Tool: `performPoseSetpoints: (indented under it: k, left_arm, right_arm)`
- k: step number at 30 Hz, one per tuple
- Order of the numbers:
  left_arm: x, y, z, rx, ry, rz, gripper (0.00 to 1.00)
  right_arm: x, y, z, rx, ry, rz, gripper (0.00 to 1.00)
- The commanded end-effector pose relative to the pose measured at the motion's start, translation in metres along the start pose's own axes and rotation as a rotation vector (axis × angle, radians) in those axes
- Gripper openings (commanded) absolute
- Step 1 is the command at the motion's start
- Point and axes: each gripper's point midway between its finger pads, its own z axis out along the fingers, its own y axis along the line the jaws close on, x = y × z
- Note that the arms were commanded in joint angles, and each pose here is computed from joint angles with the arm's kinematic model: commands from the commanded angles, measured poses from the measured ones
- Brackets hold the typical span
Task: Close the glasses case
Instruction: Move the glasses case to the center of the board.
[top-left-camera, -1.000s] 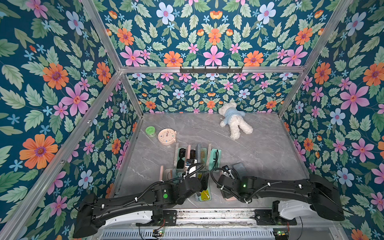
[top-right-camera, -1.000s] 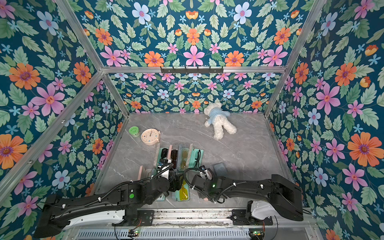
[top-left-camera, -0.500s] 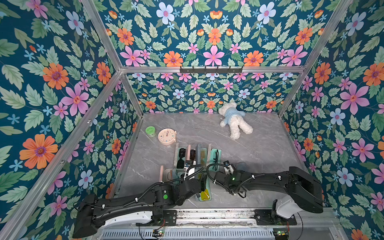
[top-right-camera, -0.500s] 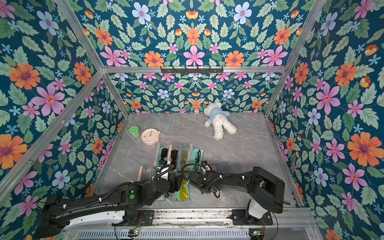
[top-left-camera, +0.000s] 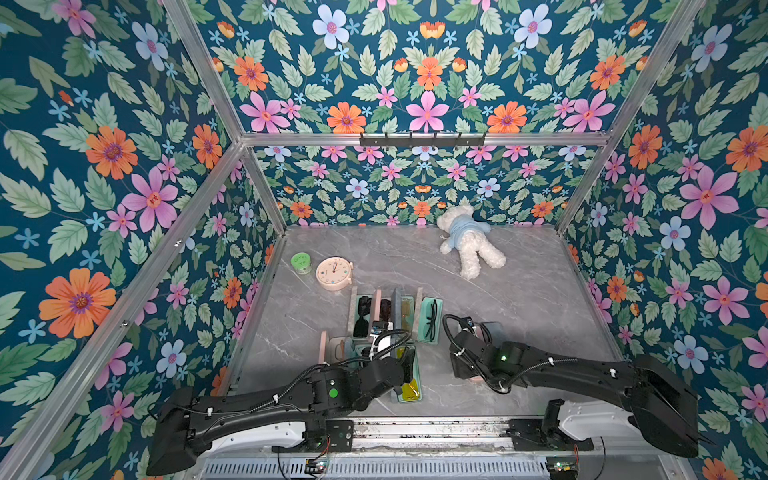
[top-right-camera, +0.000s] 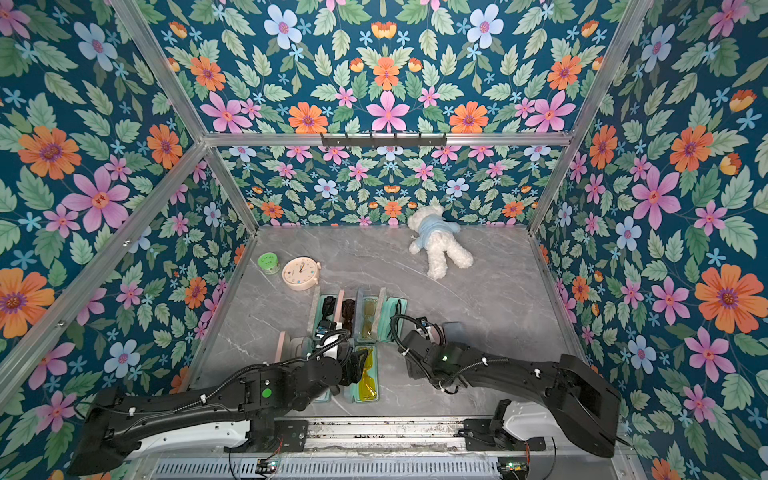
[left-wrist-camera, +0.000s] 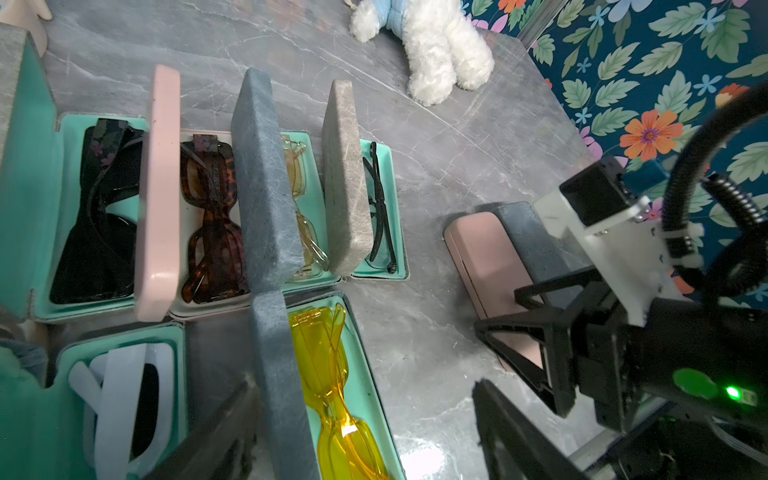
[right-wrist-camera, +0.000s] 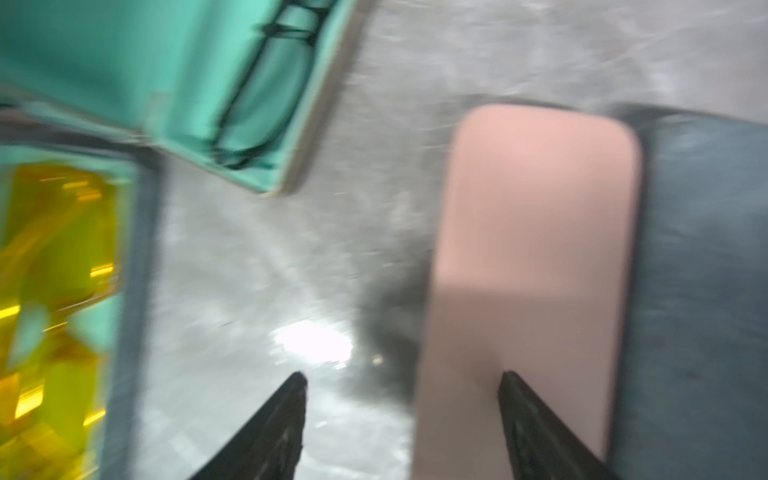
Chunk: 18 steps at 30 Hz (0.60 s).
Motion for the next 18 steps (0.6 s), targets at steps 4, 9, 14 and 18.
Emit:
performPoseSetpoints:
  k: [4,9,14,18]
  left_arm:
    - [-0.002,0.004,-0.004,-0.009,0.000,0.001,0.83]
    - [0.005,0.006,-0.002,-0.009,0.020,0.004,0.82]
    - [0.009,0.011,-0.002,-0.022,0.033,0.007,0.81]
    - [0.014,0.013,-0.001,-0.025,0.044,0.007,0.79]
  right_arm:
    - [-0.002,0.075,-0.010,-0.370,0.026,0.032,0.74]
    - [0.007,0.098,0.005,-0.398,0.082,0.025,0.68]
    - [0.016,0.114,0.025,-0.396,0.125,0.024,0.62]
    - [0.019,0.114,0.038,-0.366,0.138,0.034,0.57]
